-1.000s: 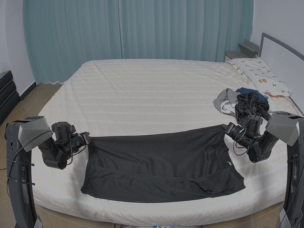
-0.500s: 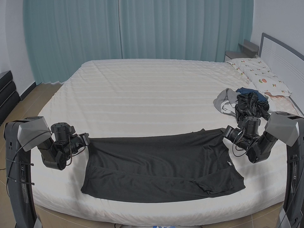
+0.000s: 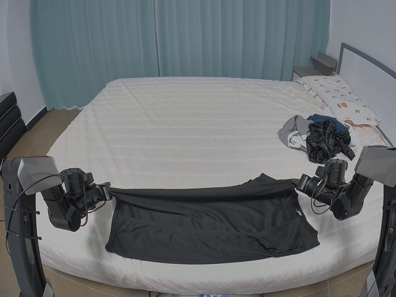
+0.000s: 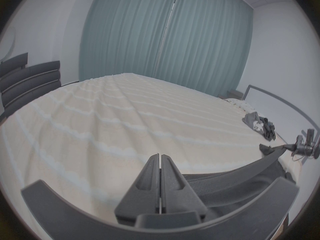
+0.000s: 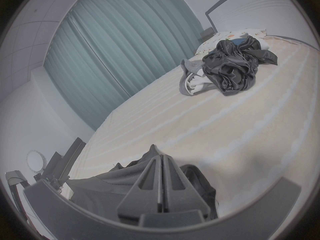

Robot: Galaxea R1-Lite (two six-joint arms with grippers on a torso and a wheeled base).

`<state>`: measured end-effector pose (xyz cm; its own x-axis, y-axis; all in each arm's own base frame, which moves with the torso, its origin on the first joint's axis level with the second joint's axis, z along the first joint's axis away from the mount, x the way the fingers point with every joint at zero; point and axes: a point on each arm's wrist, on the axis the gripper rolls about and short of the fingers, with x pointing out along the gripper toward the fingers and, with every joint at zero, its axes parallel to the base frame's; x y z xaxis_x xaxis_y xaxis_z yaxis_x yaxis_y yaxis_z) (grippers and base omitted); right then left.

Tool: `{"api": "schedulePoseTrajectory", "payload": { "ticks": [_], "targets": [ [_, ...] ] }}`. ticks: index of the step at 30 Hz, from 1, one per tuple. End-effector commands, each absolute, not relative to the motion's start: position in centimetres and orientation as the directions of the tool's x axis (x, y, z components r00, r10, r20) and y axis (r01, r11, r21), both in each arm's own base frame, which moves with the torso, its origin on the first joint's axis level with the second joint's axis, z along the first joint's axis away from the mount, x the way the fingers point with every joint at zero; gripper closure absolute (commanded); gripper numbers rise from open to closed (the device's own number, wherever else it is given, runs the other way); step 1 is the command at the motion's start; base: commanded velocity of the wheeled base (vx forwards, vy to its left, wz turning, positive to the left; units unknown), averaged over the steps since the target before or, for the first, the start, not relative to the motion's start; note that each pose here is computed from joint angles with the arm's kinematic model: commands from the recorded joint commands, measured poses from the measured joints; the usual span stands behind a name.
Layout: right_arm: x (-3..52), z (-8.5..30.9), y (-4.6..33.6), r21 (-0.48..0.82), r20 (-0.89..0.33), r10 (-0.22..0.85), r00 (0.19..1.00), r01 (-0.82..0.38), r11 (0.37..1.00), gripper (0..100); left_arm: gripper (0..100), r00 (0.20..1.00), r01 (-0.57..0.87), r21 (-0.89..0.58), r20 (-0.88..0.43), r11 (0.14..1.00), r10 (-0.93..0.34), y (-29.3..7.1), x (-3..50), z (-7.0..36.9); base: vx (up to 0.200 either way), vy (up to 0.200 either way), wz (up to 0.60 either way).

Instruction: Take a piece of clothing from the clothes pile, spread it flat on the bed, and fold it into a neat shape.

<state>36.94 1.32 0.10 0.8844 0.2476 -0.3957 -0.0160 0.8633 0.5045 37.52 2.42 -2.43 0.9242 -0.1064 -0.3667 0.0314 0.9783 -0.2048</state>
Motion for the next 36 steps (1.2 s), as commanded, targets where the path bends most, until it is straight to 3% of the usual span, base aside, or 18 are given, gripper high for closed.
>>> {"api": "schedulePoseTrajectory", "payload": {
  "ticks": [1, 10, 22, 23, 27, 28, 36],
  "targets": [
    [34.4, 0.9, 1.0, 0.487, -0.426, 0.272, 0.863, -0.034, 0.873, 100, 100, 0.913, 0.038, -0.166, -0.394, 0.985, -0.102, 2.6, 35.2, -3.2, 0.0, 0.0, 0.0],
    [30.6, -1.6, 0.8, 0.437, -0.533, 0.288, 0.796, -0.032, 0.899, 100, 100, 0.871, 0.106, -0.041, -0.478, 0.994, -0.113, 2.1, 31.1, -5.4, 0.0, 0.0, 0.0],
    [29.7, -4.6, 0.8, 0.413, -0.574, 0.291, 0.765, -0.036, 0.91, 100, 100, 0.827, 0.136, -0.008, -0.55, 0.991, -0.118, 1.5, 29.5, -7.1, 0.0, 0.0, 0.0],
    [29.7, -4.7, 0.8, 0.413, -0.577, 0.289, 0.764, -0.033, 0.91, 100, 0, 0.825, 0.137, -0.008, -0.553, 0.99, -0.119, 1.4, 29.4, -7.1, 0.0, 0.0, 0.0],
    [29.7, -4.6, 0.6, 0.414, -0.576, 0.284, 0.767, -0.026, 0.91, 100, 0, 0.821, 0.143, -0.012, -0.558, 0.99, -0.126, 1.2, 29.1, -6.9, 0.0, 0.0, 0.0],
    [29.7, -4.4, 0.5, 0.417, -0.567, 0.285, 0.773, -0.029, 0.908, 0, 0, 0.818, 0.144, -0.014, -0.561, 0.989, -0.127, 1.2, 28.9, -6.8, 0.0, 0.0, 0.0],
    [29.6, -2.5, -1.1, 0.443, -0.5, 0.245, 0.83, 0.001, 0.897, 0, 0, 0.849, 0.112, -0.046, -0.514, 0.993, -0.12, 1.2, 27.0, -2.7, 0.0, 0.0, 0.0]
  ]
}}
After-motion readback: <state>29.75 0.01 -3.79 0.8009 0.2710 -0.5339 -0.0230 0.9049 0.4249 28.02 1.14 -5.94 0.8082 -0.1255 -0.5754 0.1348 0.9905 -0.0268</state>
